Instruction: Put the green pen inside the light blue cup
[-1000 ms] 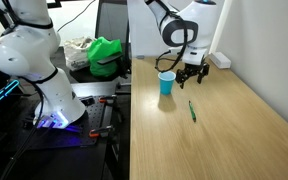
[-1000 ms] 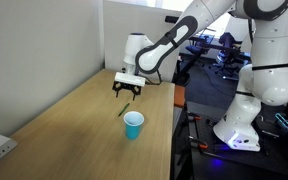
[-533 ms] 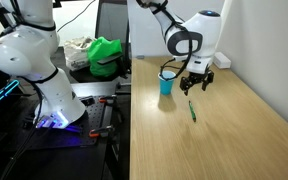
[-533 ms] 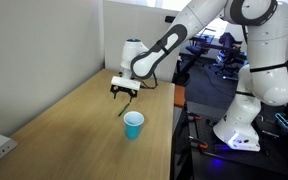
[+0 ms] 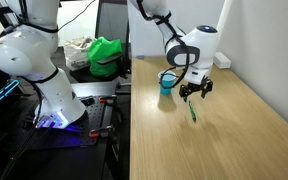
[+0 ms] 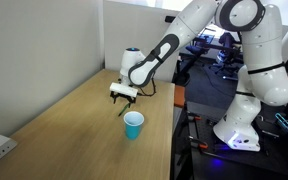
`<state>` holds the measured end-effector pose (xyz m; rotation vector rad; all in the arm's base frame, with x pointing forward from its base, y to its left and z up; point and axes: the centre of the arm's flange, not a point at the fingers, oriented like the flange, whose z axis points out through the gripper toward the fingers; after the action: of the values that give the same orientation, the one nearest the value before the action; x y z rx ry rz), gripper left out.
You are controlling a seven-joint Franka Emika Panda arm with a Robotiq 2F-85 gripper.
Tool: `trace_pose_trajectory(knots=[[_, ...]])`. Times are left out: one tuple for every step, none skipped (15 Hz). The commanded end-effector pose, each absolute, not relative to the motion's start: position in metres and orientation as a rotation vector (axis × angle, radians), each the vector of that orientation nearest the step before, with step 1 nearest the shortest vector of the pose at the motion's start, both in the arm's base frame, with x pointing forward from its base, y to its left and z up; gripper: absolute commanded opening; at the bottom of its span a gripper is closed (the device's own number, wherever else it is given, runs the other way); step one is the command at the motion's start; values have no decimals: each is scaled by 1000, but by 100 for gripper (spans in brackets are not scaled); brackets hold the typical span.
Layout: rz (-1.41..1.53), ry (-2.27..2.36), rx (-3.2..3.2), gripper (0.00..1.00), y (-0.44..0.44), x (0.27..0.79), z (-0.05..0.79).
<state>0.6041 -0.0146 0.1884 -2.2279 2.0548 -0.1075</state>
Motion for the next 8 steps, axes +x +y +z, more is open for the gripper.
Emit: trace_pose_trajectory(knots=[[-81,2111,-2153,100,-17,609,175],[-70,2123,-2142,100,-18,608,171],[-64,2132,-2135,100,-19,608,167],[-54,2143,-2126,100,-21,609,163],[-44,2150,-2118,100,-22,610,159],[-39,2159,-2110,100,-24,611,156],[-36,2167,-2103,100,-25,612,153],[-33,2173,-2099,100,-26,613,150]])
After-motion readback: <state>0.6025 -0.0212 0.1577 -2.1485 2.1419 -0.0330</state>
